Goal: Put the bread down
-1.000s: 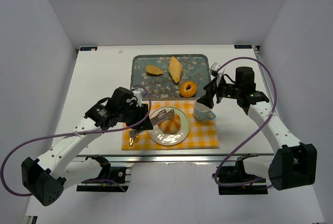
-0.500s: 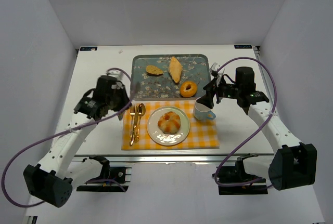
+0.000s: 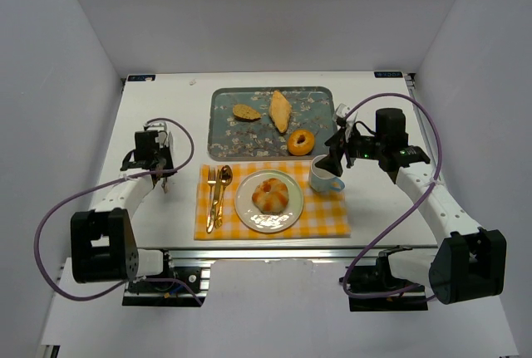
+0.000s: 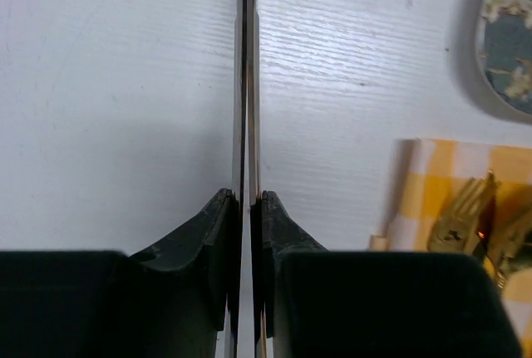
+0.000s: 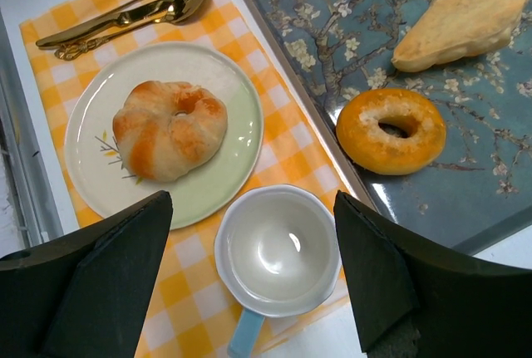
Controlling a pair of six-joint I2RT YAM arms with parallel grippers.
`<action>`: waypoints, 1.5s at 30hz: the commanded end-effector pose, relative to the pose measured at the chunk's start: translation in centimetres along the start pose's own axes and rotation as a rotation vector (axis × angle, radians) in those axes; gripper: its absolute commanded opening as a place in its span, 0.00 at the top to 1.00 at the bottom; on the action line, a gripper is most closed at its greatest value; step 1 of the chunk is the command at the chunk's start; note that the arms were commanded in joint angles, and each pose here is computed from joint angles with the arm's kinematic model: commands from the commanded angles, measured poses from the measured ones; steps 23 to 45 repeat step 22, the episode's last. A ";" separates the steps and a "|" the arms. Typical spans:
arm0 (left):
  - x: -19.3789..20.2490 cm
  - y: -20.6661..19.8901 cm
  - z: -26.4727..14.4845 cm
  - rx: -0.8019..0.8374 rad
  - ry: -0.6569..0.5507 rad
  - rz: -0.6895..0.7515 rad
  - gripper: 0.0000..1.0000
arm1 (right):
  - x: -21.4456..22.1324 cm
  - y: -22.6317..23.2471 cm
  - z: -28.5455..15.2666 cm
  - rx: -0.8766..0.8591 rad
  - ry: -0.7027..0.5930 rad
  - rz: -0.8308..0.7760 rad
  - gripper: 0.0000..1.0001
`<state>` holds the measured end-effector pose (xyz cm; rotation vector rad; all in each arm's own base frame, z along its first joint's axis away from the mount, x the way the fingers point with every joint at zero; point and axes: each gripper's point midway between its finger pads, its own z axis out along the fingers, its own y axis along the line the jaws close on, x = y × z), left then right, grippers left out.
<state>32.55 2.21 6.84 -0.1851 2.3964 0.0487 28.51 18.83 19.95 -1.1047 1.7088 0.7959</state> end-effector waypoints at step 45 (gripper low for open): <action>-6.3 1.9 -5.9 0.020 -0.323 -0.276 0.02 | -4.1 -5.8 -2.0 0.349 -0.043 0.132 0.11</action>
